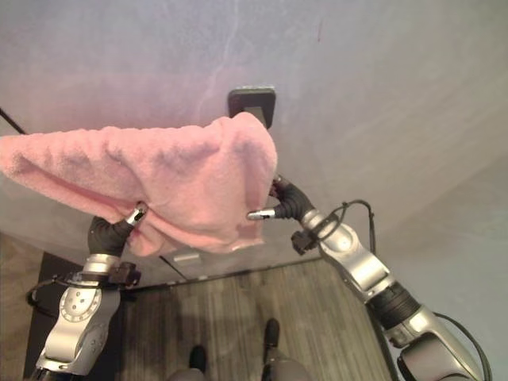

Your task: Put brush and paste in cup on sink, flatten towel.

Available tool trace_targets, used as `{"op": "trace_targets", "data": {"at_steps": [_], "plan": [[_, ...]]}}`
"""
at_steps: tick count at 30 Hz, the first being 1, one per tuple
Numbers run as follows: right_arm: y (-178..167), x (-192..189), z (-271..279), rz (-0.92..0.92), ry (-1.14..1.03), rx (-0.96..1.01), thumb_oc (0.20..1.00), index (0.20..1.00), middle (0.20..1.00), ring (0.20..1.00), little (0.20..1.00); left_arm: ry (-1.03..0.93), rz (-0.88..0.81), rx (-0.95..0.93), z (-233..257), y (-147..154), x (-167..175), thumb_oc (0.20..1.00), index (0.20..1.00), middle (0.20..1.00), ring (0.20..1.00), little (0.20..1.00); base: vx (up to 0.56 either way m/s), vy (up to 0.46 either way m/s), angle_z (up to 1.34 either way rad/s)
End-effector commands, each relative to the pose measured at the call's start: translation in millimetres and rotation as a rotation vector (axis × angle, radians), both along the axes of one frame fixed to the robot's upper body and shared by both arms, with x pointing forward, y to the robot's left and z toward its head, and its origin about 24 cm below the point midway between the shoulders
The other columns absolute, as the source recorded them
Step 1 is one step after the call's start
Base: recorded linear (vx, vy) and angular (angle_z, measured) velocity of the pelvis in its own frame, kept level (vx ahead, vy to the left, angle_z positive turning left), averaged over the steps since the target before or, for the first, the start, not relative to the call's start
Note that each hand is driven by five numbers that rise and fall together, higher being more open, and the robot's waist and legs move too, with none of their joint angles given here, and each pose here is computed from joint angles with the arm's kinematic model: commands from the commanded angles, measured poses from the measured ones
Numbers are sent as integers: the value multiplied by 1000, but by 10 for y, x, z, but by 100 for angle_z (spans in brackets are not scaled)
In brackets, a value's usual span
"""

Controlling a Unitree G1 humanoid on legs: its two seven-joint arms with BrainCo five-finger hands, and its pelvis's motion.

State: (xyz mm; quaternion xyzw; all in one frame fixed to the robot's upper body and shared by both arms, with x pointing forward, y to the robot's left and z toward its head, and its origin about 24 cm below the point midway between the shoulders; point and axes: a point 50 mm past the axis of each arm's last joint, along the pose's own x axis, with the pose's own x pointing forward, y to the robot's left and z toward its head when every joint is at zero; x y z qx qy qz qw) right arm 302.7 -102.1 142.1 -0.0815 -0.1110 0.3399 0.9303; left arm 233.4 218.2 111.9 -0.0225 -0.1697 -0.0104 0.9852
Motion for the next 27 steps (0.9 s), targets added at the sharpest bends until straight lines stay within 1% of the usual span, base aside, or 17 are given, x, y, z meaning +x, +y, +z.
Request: {"op": "trace_targets", "data": {"at_steps": [1, 4, 6, 10, 11, 14, 16, 19, 22, 25, 27], "plan": [[194, -82, 475, 148, -147, 116, 200, 200, 200, 200, 200, -123, -48, 43, 255, -35, 38, 200, 200, 200, 200, 200, 0, 0, 0], [149, -178, 556, 161, -194, 133, 200, 200, 200, 200, 200, -125, -39, 49, 258, -25, 33, 200, 200, 200, 200, 200, 0, 0, 0], [51, -343, 614, 164, -257, 178, 200, 200, 200, 200, 200, -124, -21, 63, 252, 8, 12, 200, 200, 200, 200, 200, 1, 3, 2], [-96, -533, 428, 147, -189, 271, 200, 200, 200, 200, 200, -115, -8, 76, 228, 20, -12, 200, 200, 200, 200, 200, -3, 21, 5], [-168, -623, 352, 136, -171, 271, 200, 200, 200, 200, 200, -115, 2, 95, 228, 44, -27, 200, 200, 200, 200, 200, 0, 0, 0], [-198, -676, 343, 136, -173, 267, 200, 200, 200, 200, 200, -115, 5, 104, 229, 51, -33, 200, 200, 200, 200, 200, -2, 12, -2], [-230, -787, 269, 157, -130, 297, 200, 200, 200, 200, 200, -119, 8, 124, 233, 64, -53, 200, 200, 200, 200, 200, -10, 49, -6], [-207, -891, 368, 200, -190, 279, 200, 200, 200, 200, 200, -128, 16, 142, 251, 75, -69, 200, 200, 200, 200, 200, -12, 44, -6], [-163, -931, 547, 235, -303, 250, 200, 200, 200, 200, 200, -160, 9, 159, 315, 62, -95, 200, 200, 200, 200, 200, -7, 48, -13], [-72, -913, 758, 265, -406, 277, 200, 200, 200, 200, 200, -224, 19, 138, 427, 51, -115, 200, 200, 200, 200, 200, -14, 25, -20], [51, -922, 893, 320, -463, 311, 200, 200, 200, 200, 200, -273, 25, 115, 518, 36, -131, 200, 200, 200, 200, 200, -23, 11, -10]]}}
